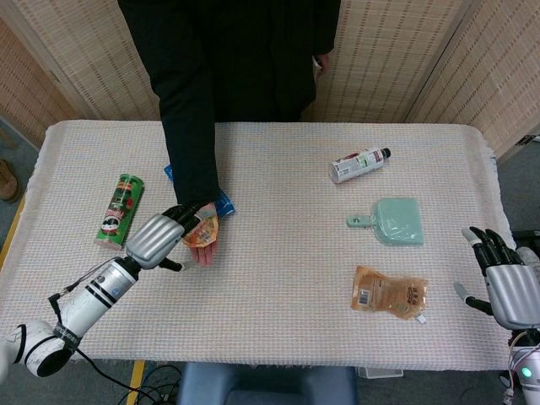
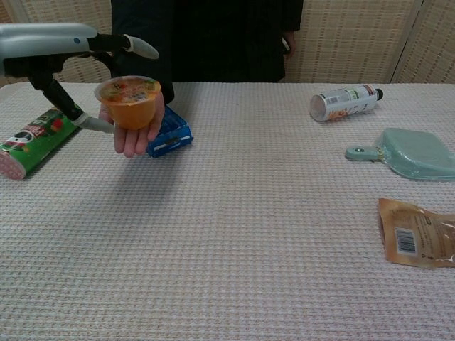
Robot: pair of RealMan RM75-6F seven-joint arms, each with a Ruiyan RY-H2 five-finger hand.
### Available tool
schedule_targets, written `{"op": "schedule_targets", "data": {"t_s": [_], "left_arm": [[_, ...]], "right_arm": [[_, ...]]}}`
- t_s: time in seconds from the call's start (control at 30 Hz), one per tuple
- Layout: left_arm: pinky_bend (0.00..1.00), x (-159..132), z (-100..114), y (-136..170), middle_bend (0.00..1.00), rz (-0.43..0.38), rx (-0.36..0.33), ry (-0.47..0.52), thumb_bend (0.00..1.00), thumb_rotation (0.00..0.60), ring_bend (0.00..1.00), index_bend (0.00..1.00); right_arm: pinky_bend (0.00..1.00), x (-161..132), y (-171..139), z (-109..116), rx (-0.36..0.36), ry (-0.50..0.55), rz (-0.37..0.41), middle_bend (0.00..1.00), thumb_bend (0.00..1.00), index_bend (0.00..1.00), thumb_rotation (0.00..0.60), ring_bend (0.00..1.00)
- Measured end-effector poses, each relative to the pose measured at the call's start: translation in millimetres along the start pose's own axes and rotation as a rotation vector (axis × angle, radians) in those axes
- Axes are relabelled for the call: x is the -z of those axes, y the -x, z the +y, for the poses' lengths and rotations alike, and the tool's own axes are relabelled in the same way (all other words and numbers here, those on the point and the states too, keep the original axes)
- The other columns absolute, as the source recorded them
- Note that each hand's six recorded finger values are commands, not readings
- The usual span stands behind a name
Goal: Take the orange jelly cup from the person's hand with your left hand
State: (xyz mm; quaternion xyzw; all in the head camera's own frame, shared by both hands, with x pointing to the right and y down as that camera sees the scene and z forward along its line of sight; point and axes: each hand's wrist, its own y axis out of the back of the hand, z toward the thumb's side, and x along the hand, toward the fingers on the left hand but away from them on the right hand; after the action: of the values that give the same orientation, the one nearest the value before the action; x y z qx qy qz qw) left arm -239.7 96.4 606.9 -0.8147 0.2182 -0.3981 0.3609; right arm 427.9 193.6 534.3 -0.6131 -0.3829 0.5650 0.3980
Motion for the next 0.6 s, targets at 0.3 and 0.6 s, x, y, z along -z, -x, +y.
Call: {"op": "schedule_targets", "data": {"t_s": [0.3, 0.6], "left_arm": [[0.20, -8.1, 2.2, -25.0, 0.00, 0.001, 0.014, -0.008, 0.24, 0.600, 0.00, 0.10], [0.20, -7.8, -0.8, -29.7, 0.00, 0.019, 0.003, -0.075, 0.24, 0.600, 0.00, 0.17]], "right_arm": [[0.25, 4.6, -0.5, -2.7, -0.008, 0.005, -0.012, 0.09, 0.24, 0.05, 0.600, 0.11], [0.25, 8.2, -1.4, -5.0, -0.017, 0.011, -0.022, 0.09, 0.24, 0.05, 0.600, 0.11]]}}
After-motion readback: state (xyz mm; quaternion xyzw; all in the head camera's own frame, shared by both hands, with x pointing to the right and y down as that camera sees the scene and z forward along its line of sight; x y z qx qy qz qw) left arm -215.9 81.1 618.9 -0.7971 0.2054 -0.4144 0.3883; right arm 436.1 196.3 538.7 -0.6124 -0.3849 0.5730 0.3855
